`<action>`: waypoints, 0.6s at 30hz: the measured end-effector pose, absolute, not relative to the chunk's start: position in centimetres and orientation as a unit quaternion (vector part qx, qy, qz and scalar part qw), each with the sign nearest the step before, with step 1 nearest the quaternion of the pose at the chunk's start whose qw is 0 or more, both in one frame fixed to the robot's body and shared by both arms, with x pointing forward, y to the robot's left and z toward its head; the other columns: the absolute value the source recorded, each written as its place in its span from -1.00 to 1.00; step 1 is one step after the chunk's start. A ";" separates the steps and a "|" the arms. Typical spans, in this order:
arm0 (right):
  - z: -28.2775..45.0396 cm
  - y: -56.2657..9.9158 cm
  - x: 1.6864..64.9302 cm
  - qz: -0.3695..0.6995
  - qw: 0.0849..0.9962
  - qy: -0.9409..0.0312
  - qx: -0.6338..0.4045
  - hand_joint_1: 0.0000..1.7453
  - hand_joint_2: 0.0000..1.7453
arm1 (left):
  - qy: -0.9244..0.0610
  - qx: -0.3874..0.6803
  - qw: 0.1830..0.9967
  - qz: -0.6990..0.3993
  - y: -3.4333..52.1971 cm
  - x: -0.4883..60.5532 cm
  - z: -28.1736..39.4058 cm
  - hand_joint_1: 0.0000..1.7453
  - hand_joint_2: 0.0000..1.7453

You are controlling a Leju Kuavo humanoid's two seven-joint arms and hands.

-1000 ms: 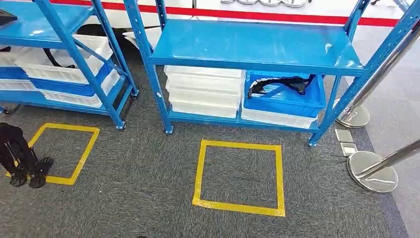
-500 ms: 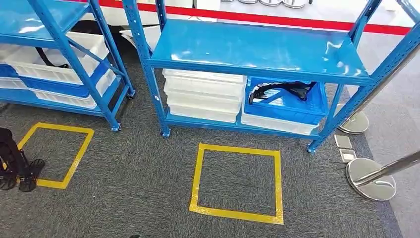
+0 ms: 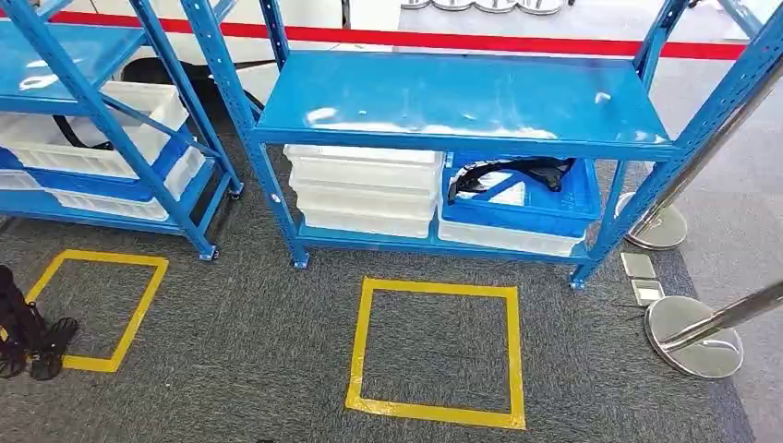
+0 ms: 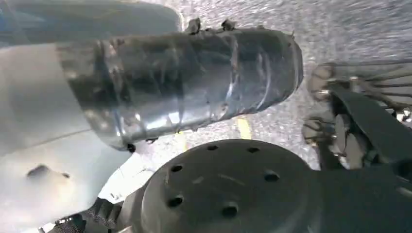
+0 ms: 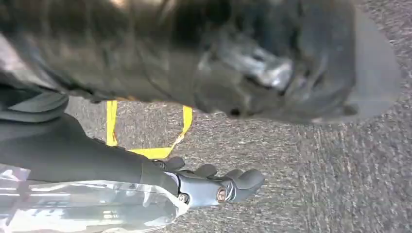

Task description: Take the parts from the cabinet and place them on the table.

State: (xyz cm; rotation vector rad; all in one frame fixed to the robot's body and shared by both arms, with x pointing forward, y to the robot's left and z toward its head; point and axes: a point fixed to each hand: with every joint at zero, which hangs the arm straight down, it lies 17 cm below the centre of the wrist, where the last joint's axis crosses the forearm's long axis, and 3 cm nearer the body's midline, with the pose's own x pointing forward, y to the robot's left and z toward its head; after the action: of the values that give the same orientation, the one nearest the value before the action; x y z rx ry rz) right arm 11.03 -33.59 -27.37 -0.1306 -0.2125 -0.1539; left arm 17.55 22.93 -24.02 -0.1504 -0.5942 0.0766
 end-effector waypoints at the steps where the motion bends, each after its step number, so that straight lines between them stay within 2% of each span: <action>1: -27.4 -33.3 11.1 -0.077 0.989 -0.106 -0.063 -1.00 -1.00 | -0.292 -0.074 0.953 0.038 22.9 17.6 -24.0 -1.00 -1.00; 18: -27.3 -33.3 11.4 -0.074 0.989 -0.109 -0.063 -1.00 -1.00 | -0.294 -0.083 0.952 0.039 21.7 17.9 -23.8 -1.00 -1.00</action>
State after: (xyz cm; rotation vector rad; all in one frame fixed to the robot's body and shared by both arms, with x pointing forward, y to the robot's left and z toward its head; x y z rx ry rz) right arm 11.40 -33.30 -27.31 -0.1264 -0.2194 -0.1484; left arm 17.86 21.67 -23.81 -0.1685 -0.5967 0.0799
